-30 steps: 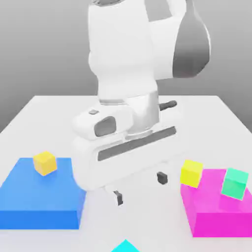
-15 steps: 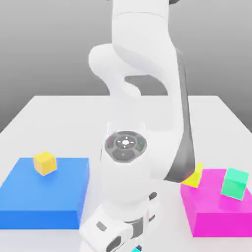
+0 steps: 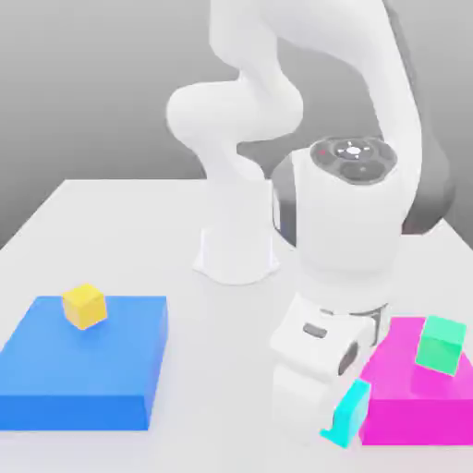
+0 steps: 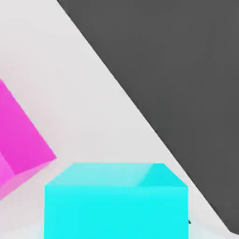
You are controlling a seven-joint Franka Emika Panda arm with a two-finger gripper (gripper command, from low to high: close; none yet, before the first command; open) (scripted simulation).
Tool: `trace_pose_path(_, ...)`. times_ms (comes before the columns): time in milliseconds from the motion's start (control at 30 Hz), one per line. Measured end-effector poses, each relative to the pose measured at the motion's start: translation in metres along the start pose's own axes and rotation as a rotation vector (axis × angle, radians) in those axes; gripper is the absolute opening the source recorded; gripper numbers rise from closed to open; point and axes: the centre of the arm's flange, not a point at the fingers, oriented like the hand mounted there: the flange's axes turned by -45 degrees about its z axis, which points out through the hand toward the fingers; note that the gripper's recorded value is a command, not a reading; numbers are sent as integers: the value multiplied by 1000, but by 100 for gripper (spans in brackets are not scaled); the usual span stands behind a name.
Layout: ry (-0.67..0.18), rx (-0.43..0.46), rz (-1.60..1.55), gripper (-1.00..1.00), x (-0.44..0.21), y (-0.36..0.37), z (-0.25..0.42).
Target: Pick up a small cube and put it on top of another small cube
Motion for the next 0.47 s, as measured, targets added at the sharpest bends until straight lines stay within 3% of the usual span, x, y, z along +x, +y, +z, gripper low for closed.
trace_pose_path(200, -36, -52, -252, -100, 51, -137, -48)
trace_pose_path(333, -41, -68, -256, -100, 48, -138, -4)
trace_pose_path(367, -41, -69, -255, 100, 47, -138, 3)
trace_pose_path(467, -41, -69, -255, 100, 47, -138, 3)
